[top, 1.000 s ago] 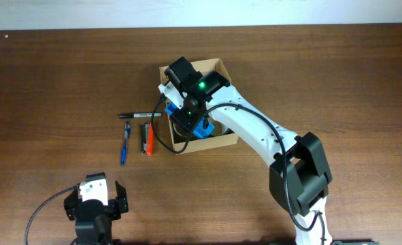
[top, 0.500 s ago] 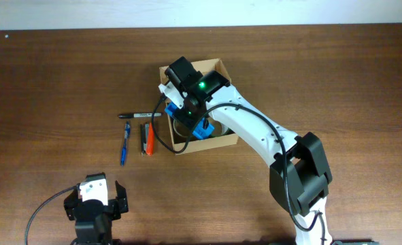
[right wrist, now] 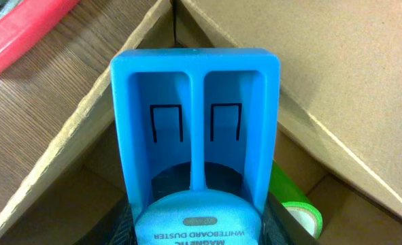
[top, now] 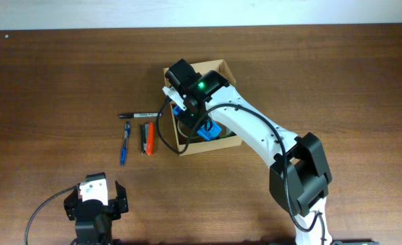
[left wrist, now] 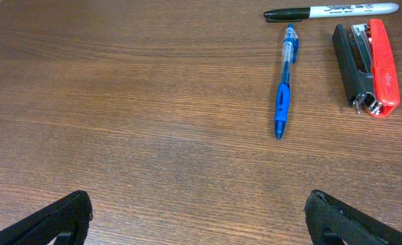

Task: Pack container
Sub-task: 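Lower the blue duster upright into the box beside the tapes and release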

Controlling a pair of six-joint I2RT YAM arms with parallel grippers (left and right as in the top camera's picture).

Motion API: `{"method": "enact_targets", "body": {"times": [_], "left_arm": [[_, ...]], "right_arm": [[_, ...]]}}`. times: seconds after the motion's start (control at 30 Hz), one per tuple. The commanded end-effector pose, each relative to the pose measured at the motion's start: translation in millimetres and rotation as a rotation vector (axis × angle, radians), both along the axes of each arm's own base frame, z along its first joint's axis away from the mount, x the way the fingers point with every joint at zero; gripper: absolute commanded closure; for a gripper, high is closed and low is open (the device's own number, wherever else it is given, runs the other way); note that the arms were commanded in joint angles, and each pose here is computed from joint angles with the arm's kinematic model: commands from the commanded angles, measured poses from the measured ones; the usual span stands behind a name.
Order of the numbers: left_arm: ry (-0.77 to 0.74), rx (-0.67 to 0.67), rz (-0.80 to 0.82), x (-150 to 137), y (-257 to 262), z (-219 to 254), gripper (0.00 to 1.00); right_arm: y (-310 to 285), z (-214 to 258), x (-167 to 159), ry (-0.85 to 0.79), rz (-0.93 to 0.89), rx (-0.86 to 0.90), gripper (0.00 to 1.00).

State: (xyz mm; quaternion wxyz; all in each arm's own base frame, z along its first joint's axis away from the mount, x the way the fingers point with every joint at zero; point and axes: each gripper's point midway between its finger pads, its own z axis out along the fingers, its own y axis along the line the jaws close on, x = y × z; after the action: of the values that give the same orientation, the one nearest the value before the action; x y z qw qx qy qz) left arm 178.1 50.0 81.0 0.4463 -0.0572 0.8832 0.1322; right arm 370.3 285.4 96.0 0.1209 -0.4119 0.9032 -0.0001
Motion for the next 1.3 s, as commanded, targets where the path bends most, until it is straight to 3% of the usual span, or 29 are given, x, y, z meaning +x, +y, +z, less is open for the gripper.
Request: {"method": "enact_targets", "body": {"times": [0.0, 0.83, 0.87, 0.93, 0.97, 1.1, 1.27], "left_arm": [[-0.005, -0.006, 0.019, -0.3, 2.1, -1.8, 0.01], [-0.005, -0.006, 0.019, -0.3, 2.1, -1.8, 0.0], [-0.005, -0.006, 0.019, -0.3, 2.1, -1.8, 0.0], [-0.005, -0.006, 0.019, -0.3, 2.1, -1.8, 0.0], [-0.005, -0.006, 0.019, -0.3, 2.1, -1.8, 0.0], [-0.005, -0.006, 0.019, -0.3, 2.1, -1.8, 0.0], [-0.005, -0.006, 0.019, -0.3, 2.1, -1.8, 0.01]], "right_arm": [[-7.6, -2.9, 2.0, -0.012, -0.026, -0.044, 0.55], [-17.2, -2.5, 4.7, -0.033, -0.055, -0.092, 0.59], [-17.2, -2.6, 4.6, -0.033, -0.055, -0.092, 0.53], [-17.0, -2.6, 4.5, -0.033, -0.054, -0.092, 0.31], [-17.0, -2.6, 4.5, -0.033, -0.054, -0.092, 0.27], [-17.2, -2.6, 4.6, -0.033, -0.055, -0.092, 0.19], [-17.2, -2.6, 4.5, -0.033, -0.055, -0.092, 0.21]]}}
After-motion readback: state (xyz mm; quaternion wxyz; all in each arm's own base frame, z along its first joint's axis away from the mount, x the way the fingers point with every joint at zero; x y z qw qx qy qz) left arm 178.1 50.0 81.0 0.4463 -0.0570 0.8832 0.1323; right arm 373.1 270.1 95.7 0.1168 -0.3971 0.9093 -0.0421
